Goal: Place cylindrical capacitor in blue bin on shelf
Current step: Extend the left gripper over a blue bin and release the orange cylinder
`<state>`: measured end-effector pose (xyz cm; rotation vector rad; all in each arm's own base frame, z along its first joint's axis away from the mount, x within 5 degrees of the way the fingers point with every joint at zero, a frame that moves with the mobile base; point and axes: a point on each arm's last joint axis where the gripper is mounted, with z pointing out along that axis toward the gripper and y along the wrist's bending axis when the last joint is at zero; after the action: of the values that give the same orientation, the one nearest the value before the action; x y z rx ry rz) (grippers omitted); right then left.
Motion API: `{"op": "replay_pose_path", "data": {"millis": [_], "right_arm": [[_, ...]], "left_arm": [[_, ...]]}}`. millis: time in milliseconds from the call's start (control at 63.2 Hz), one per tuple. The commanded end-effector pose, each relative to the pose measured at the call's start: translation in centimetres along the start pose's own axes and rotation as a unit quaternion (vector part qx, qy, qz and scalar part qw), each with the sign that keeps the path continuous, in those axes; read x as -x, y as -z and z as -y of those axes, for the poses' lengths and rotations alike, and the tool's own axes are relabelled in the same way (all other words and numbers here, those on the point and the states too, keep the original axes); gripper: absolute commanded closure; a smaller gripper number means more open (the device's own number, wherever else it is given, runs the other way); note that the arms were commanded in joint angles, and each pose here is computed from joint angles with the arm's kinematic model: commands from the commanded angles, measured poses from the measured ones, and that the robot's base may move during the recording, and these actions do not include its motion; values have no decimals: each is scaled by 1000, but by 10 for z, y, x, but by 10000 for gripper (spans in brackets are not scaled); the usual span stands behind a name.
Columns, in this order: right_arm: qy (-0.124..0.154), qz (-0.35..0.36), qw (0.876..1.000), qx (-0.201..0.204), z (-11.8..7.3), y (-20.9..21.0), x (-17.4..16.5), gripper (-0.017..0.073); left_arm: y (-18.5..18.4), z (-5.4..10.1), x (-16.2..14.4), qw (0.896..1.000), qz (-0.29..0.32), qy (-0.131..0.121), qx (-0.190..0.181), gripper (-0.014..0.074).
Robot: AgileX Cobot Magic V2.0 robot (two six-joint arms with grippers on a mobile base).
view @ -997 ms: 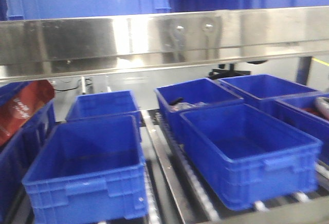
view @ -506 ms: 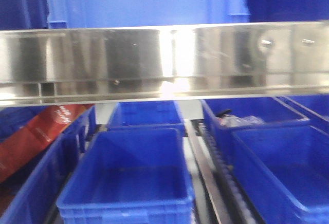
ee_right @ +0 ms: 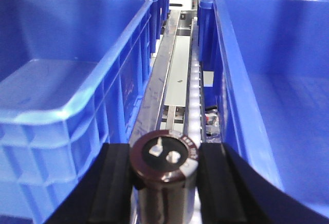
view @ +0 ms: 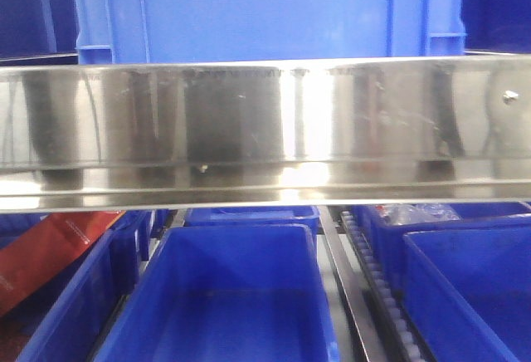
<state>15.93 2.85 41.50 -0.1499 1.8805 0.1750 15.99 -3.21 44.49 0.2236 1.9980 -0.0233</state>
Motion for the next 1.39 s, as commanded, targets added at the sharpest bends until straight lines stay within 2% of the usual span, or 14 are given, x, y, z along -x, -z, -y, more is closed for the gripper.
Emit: {"op": "replay_pose_path", "data": {"millis": [0, 1234, 1376], "right_arm": [[4, 25, 1000, -3, 0, 3, 6, 713], [4, 23, 1000, -3, 0, 2, 6, 713], [2, 25, 1000, -2, 0, 2, 6, 713]], "left_arm": [[3, 1, 4, 1000, 16, 4, -3, 705], [3, 1, 6, 1000, 28, 5, -5, 705], [2, 2, 13, 998, 63, 6, -11, 705]]}}
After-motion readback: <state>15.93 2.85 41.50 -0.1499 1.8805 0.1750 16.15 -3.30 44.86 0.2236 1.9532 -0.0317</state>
